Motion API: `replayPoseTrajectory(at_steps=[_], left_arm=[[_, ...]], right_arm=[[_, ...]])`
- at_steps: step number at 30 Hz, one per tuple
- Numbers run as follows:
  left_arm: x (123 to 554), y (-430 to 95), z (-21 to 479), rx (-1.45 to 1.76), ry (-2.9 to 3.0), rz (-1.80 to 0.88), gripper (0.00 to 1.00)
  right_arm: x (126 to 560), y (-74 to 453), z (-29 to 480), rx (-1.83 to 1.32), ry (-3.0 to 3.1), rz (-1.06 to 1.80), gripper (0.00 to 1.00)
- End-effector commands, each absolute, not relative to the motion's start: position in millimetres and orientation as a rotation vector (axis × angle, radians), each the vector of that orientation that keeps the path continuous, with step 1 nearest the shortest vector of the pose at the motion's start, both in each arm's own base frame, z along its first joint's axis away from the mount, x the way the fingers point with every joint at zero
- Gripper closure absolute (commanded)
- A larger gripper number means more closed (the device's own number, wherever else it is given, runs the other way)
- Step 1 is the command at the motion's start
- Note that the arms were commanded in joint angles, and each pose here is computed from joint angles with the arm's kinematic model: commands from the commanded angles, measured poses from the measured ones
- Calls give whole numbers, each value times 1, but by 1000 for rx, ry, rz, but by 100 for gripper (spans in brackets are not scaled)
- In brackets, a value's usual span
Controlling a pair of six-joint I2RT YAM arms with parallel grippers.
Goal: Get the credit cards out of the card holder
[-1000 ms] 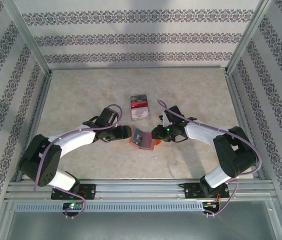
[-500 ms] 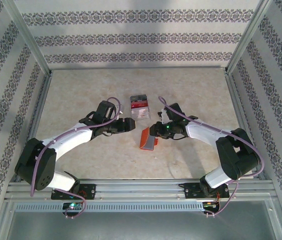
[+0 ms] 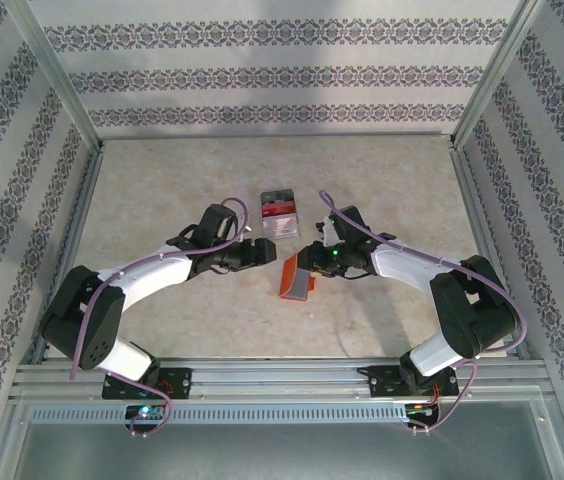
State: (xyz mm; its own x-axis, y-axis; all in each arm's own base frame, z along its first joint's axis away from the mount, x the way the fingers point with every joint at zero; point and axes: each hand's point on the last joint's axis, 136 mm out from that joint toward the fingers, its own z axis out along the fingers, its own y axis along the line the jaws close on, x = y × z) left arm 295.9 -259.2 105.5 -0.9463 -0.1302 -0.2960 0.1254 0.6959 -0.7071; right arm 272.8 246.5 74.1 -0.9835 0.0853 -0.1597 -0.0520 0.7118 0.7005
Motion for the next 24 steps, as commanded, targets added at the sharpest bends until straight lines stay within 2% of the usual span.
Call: replayPoseTrajectory(at_steps=[1,6,18,24], left_arm=[[297,-274,114,32,2550,-1175,29],[295,-274,110,7,2552,-1186,29],[287,-261,87,3,2616,-1086,32],[280,-259,67,9,2673,-1059,40]], right_arm=[[274,263,85,-23,2677,1243,68],[281,282,92,-48,2631,1318,72],[285,310,70,-61,2675,1322,84],[283,308,61,-43,2706,1293,84]])
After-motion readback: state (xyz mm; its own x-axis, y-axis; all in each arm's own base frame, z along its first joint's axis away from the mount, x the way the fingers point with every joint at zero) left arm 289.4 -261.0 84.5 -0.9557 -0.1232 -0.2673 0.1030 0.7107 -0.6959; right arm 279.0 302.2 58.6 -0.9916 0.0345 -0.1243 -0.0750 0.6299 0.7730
